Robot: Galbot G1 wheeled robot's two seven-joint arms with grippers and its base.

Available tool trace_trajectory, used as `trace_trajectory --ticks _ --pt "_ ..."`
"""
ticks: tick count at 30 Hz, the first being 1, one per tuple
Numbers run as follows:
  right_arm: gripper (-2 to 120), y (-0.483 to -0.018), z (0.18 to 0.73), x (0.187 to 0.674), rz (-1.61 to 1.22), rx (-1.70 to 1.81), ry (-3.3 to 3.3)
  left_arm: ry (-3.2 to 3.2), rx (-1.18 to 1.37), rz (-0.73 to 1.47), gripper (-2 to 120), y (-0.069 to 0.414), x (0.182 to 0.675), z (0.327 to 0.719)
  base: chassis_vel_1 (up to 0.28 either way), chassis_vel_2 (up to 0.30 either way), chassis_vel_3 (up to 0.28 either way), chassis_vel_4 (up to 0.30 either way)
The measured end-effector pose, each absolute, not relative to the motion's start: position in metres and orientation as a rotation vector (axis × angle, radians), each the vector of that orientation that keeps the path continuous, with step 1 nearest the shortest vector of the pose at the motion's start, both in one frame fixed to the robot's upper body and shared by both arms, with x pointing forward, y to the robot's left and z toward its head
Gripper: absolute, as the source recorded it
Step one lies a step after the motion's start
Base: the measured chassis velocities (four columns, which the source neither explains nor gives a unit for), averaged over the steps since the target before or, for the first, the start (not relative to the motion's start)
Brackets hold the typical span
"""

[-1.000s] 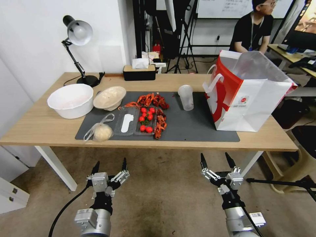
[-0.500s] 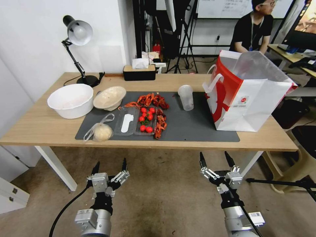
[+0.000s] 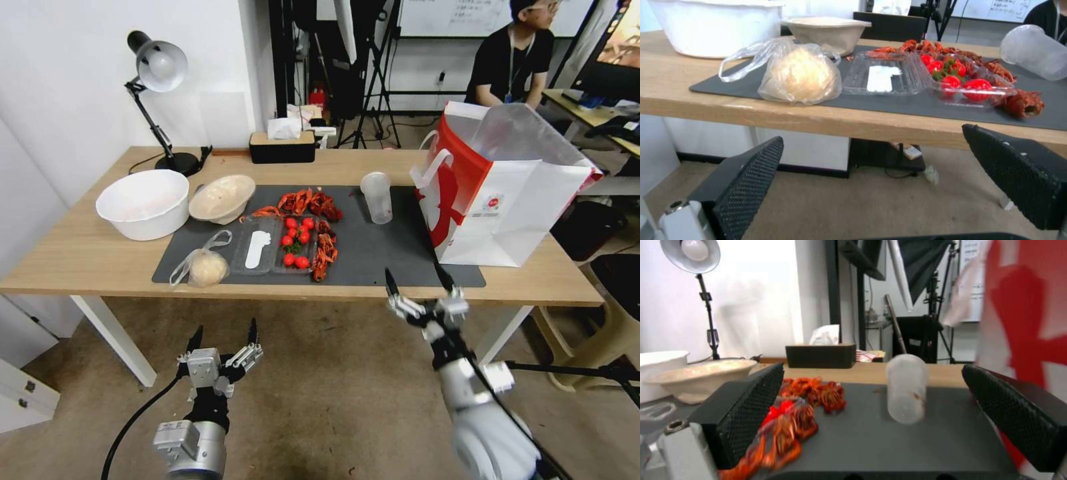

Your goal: Pick up the trash from the table and place it into the takeout bag.

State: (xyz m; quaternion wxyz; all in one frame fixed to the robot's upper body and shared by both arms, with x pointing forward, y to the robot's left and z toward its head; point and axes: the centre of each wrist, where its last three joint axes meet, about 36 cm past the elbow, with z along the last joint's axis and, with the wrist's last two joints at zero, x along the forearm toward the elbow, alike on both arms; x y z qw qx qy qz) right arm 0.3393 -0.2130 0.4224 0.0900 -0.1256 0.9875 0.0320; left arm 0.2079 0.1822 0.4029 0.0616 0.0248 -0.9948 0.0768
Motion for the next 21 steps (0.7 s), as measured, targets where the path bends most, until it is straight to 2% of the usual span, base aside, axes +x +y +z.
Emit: trace_trajectory --ticks 8,14,21 --pt "100 -0.203 0.436 0.397 0.114 -0.368 2.994 -3.010 0.053 0.219 100 0.185 0.209 0.404 0.000 0.000 0.000 0.000" --pt "100 -0.186 0.455 0.434 0.032 -0.204 3.122 -3.008 0.057 0.222 100 0.186 0.210 0.403 0.000 0.000 0.000 0.000" --pt "100 -0.169 0.463 0.450 -0.005 -0.094 3.186 -3.005 0.057 0.225 100 0.185 0.210 0.402 0.000 0.000 0.000 0.000"
